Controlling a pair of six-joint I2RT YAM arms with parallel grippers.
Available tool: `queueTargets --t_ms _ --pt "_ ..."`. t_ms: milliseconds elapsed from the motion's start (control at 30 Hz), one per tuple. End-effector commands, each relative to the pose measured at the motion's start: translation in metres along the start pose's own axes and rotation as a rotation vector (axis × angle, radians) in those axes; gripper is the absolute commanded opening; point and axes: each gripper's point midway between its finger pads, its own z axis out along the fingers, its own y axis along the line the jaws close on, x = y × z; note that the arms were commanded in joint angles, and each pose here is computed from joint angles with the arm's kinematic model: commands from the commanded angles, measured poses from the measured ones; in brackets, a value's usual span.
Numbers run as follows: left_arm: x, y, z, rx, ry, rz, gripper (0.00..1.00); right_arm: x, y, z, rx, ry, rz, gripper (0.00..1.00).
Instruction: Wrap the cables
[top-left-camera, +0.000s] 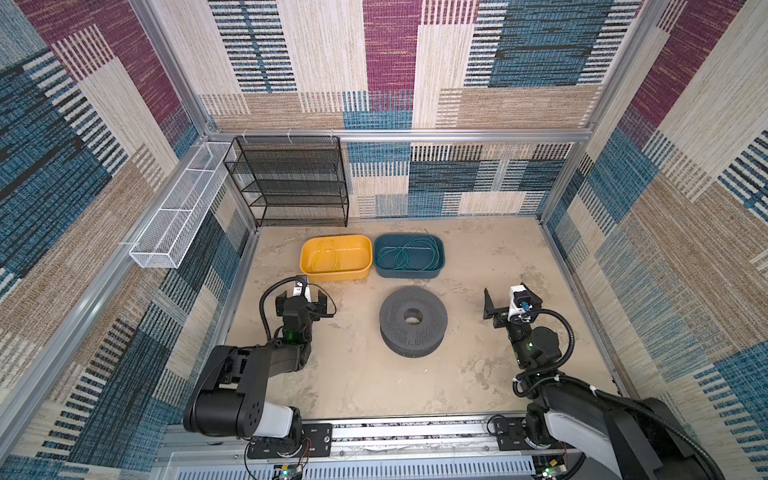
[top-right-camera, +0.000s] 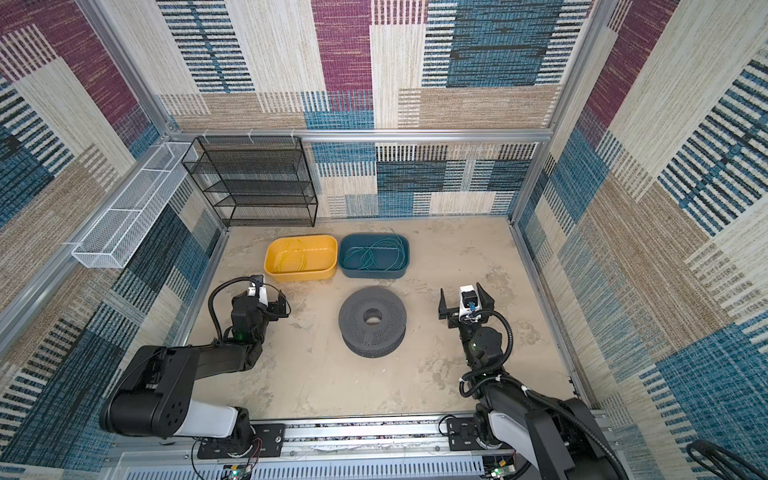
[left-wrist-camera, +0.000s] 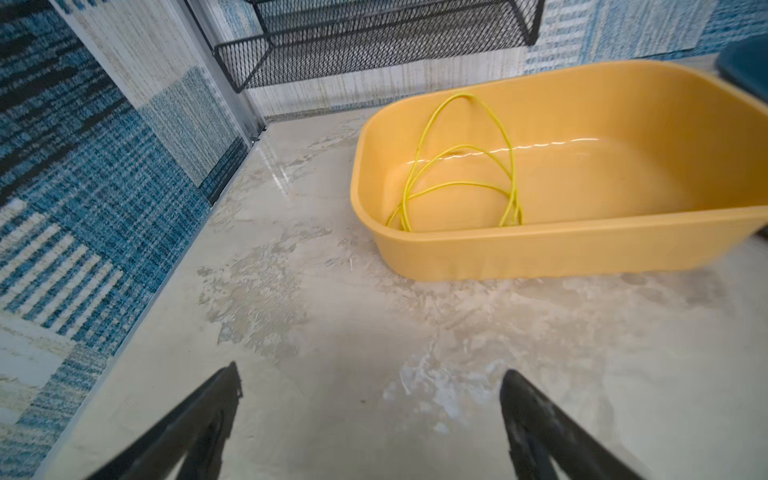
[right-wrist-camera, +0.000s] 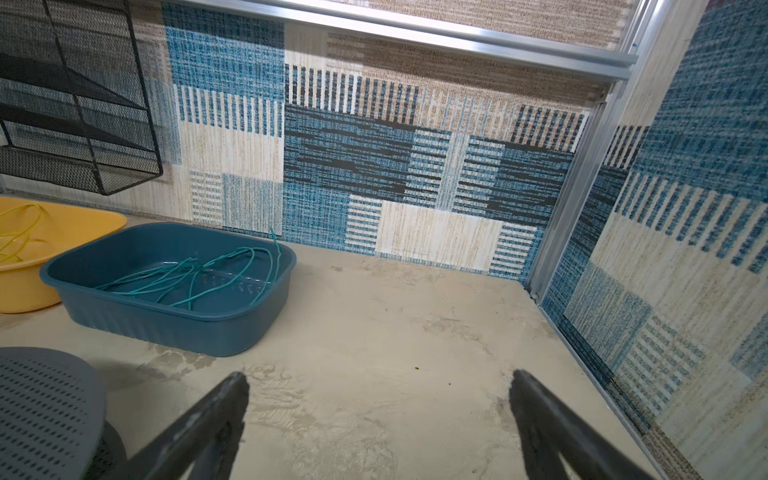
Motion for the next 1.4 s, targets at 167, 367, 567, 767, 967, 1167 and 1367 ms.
queueTargets --t_ms 167,367,567,767,967,1167,1367 --pt "-0.021 -0.003 0.008 0.039 -0.07 -0.064 0.99 -0.001 -0.001 0.01 0.009 -0.077 -0.033 0.99" --pt "-0.019 -0.003 0.016 0.066 -0.027 -0.07 0.99 0.003 -0.007 0.009 0.046 -0.078 -0.02 0.99" --pt "-0.019 -0.003 0.016 0.068 -0.028 -0.073 0.99 0.016 -0.033 0.012 0.102 -0.052 0.085 0.99" --pt "-0.019 -0.003 0.016 0.068 -0.03 -0.073 0.99 0.047 -0.045 0.057 0.037 0.121 0.178 0.99" --pt "-0.018 -0.003 0.016 0.069 -0.026 -0.073 0.99 0.047 -0.045 0.058 0.039 0.113 0.178 0.99" --pt "-0.019 -0.003 0.017 0.073 -0.024 -0.075 0.99 0.046 -0.045 0.057 0.037 0.114 0.174 0.99" --pt "-0.018 -0.003 0.016 0.073 -0.024 -0.075 0.99 0.045 -0.045 0.056 0.036 0.108 0.174 0.99"
